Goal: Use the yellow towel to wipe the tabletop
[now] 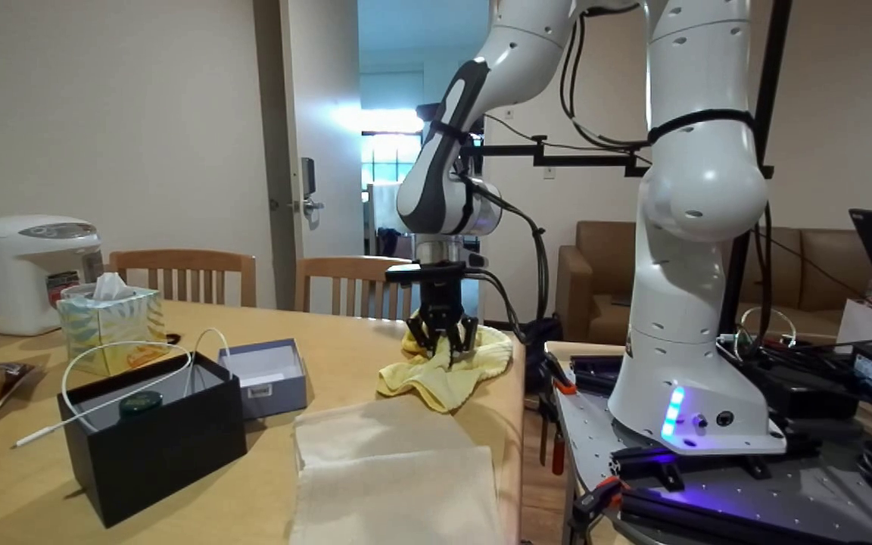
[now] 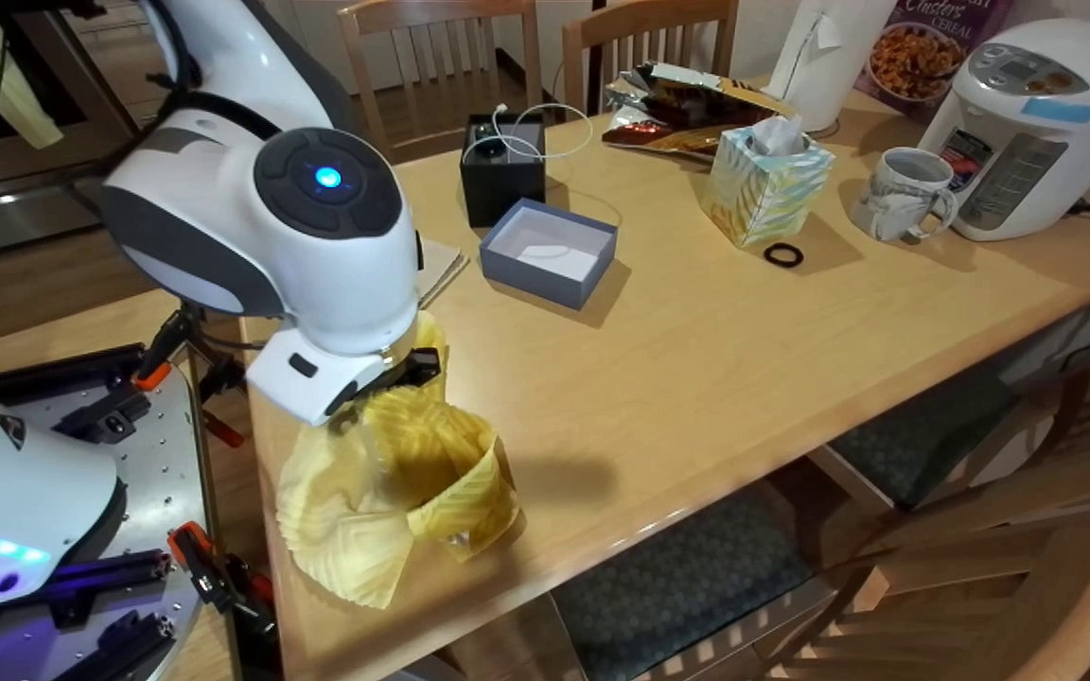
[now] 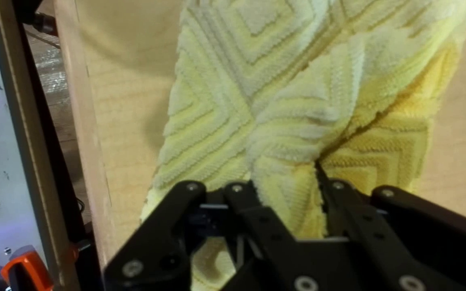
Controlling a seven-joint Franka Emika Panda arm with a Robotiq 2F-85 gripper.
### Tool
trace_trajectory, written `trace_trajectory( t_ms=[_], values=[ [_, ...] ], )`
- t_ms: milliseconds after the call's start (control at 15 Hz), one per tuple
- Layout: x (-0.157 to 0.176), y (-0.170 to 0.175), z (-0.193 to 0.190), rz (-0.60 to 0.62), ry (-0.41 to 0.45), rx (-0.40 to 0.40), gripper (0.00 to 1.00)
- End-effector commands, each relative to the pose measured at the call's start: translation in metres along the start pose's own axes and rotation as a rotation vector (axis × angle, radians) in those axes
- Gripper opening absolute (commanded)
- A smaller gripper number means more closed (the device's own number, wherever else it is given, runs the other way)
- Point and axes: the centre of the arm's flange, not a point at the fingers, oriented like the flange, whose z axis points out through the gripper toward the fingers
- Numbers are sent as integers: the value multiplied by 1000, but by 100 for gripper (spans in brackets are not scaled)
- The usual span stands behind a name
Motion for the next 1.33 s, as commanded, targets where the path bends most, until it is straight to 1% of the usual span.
trace_trajectory(
  t_ms=[0,333,600,933,1133,1267],
  values=[
    [27,-9,6,95,32,-20,7],
    [59,-2,0,266,47,-1,7],
    [94,4,2,409,28,-2,7],
    [139,16,-2,565,-32,5,7],
    [160,25,-8,651,-75,45,7],
    [167,28,-11,685,-104,70,7]
  ],
)
